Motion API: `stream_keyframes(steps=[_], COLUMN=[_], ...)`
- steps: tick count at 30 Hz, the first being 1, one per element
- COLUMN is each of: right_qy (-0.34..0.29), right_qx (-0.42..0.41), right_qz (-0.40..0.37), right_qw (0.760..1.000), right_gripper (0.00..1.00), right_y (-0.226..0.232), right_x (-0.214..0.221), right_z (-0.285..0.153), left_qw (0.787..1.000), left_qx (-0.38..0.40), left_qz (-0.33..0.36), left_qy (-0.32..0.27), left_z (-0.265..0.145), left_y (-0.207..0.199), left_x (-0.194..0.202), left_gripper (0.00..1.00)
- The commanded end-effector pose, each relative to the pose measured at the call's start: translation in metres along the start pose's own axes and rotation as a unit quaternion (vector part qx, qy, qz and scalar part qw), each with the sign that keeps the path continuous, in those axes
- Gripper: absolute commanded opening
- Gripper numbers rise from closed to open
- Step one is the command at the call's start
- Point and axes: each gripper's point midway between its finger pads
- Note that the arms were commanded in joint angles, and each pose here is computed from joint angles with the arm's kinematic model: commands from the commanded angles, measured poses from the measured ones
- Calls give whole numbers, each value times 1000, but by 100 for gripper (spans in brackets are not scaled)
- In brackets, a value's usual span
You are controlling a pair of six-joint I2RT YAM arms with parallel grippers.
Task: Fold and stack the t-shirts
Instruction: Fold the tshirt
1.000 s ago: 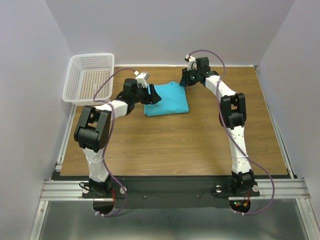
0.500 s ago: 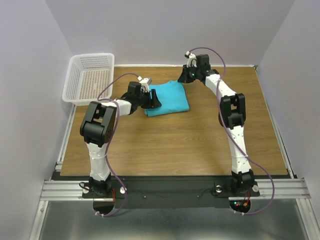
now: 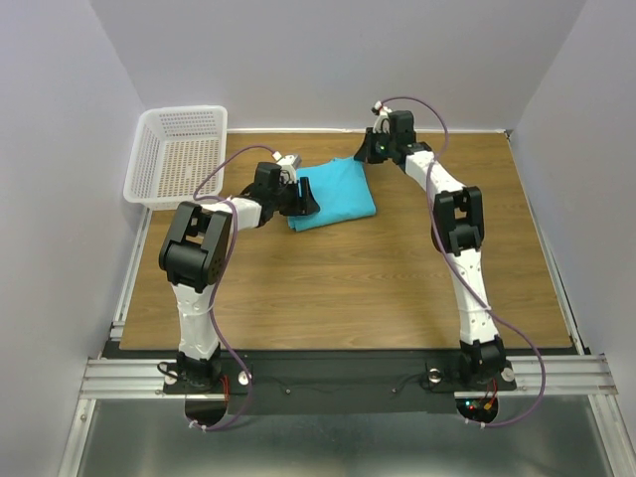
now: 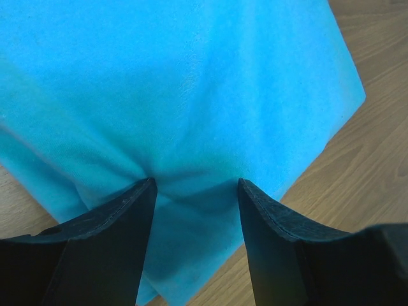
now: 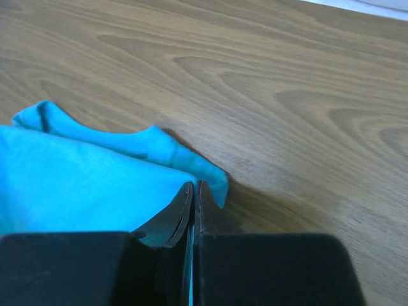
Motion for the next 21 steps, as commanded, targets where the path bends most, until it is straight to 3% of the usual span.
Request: stream_keyframes(steps=[1,2,5,6,7,13,18,21], right_qy=[-79,-78,-75,-75,-76,-119,-91,-26], right_qx=[44,46,50,48,47,51,-8,-90], right_qz=[2,8,15,13,10,-42,-102,-132], right_qw=[996,996,996,996,996,991,991,987], right_gripper=[0,1,19,33,40,65,69,68], right_y=[-10,-12,-15,-15,-12,13,49,76], right_x=[-37,-34,-29,-29,-31,-82,-81,-33], right_z=[6,9,13,13,11,-37,-87,-111], left_qw=[1000,1000,1000,1000,1000,998,990,989], left_qx=[-18,-18,-16,-15,-15,-23,-39,-27], left_qz=[-5,-6,-8,-10,-8,25,45,37], left_qy=[11,12,13,13,9,-54,-128,-140], left_z=[0,0,0,1,1,-17,-45,-48], left_y=[5,5,4,4,3,-4,-8,-10], left_x=[1,3,3,2,0,-51,-108,-118], left_gripper=[65,65,65,65,66,68,71,71])
Point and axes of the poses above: each gripper's point midway between its finger pads, its own z axis out along the fingers, its own y axis along the line the jaws close on, x = y × z, and after that the axes turned 13 degrees about z, right-handed
